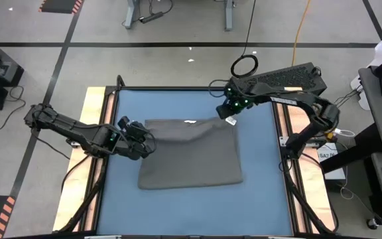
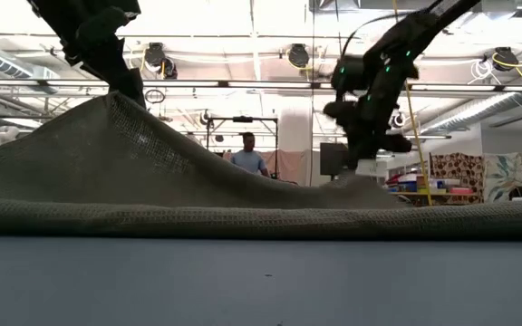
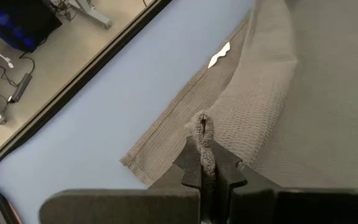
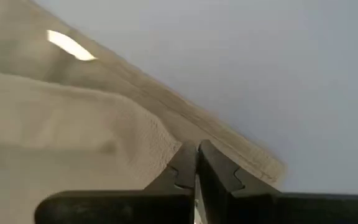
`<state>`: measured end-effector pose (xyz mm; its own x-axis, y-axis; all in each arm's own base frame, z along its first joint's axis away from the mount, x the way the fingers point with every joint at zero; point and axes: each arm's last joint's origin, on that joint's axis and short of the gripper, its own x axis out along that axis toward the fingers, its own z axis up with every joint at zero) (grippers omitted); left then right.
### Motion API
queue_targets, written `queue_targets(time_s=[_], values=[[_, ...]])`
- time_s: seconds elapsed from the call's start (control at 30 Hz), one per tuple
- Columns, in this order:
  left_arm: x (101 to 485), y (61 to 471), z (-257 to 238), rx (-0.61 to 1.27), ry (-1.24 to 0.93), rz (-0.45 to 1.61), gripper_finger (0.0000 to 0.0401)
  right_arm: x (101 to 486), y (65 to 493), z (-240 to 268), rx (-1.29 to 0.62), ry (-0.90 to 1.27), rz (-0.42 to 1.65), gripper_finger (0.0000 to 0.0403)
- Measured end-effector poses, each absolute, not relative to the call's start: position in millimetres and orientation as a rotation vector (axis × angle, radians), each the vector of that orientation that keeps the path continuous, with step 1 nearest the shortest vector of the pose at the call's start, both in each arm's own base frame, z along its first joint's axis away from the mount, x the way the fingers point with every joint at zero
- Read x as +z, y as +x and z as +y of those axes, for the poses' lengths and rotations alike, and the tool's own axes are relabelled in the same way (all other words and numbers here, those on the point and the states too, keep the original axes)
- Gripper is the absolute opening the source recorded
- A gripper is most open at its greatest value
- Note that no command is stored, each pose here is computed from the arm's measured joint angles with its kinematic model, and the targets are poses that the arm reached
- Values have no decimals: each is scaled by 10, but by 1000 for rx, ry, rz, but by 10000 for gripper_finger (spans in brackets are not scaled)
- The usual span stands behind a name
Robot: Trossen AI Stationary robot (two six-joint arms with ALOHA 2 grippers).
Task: Roll towel
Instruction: Roll the gray towel
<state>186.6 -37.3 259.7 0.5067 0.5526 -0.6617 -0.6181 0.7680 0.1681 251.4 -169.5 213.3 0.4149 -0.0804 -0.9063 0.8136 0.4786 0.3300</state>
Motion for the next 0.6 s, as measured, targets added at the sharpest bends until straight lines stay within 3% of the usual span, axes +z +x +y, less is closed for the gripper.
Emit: queue_targets(time_s=[0.17, 0.37, 0.6], values=[[2642, 1933, -403, 667, -165, 693, 4, 2529, 2297, -1419, -625, 891, 958, 0], [2761, 2069, -511, 483, -224, 586, 4, 3008, 1917, -860, -588, 925, 907, 0], [2864, 2069, -571, 426, -220, 583, 4, 3330, 1561, -353, -540, 1026, 774, 0]])
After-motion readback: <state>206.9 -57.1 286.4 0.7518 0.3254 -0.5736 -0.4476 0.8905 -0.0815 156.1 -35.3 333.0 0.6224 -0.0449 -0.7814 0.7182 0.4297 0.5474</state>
